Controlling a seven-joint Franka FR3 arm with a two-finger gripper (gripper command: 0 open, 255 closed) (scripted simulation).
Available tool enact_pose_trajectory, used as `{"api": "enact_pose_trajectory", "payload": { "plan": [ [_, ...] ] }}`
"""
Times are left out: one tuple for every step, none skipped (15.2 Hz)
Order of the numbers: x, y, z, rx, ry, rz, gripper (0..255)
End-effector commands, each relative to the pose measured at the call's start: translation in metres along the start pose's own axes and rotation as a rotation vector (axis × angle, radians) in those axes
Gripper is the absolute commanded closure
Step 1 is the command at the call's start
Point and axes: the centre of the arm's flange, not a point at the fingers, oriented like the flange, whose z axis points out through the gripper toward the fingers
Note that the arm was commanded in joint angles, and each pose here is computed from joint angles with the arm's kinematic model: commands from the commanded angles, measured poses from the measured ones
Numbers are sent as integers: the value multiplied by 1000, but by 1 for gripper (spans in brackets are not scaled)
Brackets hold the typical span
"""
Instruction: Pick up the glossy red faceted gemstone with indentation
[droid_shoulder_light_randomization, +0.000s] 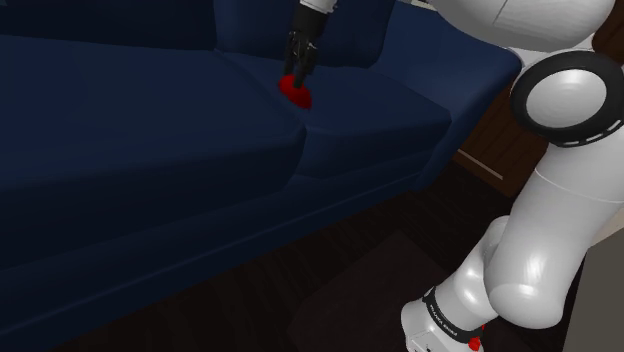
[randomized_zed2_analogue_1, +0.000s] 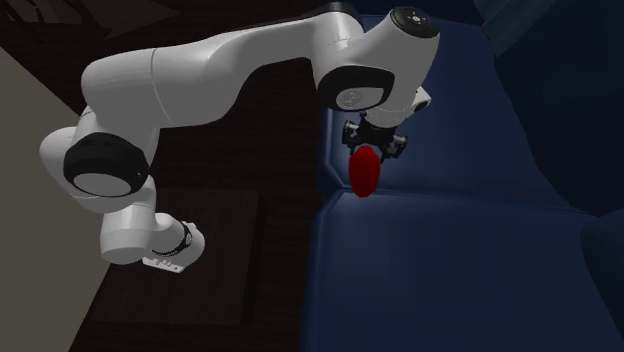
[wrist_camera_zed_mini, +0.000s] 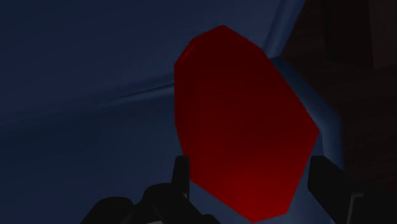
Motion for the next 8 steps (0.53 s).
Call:
{"api": "enact_pose_trajectory", "payload": {
  "plan": [
    [1,1,-11,0,0,0,255],
    [1,0,-16,0,0,0,255],
    [1,0,-22,0,0,0,255],
    [2,0,-27,0,0,0,255],
    [2,0,-32,0,0,0,255],
    [2,0,-37,0,0,0,255],
    [3,0,-38,0,0,0,255],
    [2,0,-38,0,0,0,255]
  ]
}}
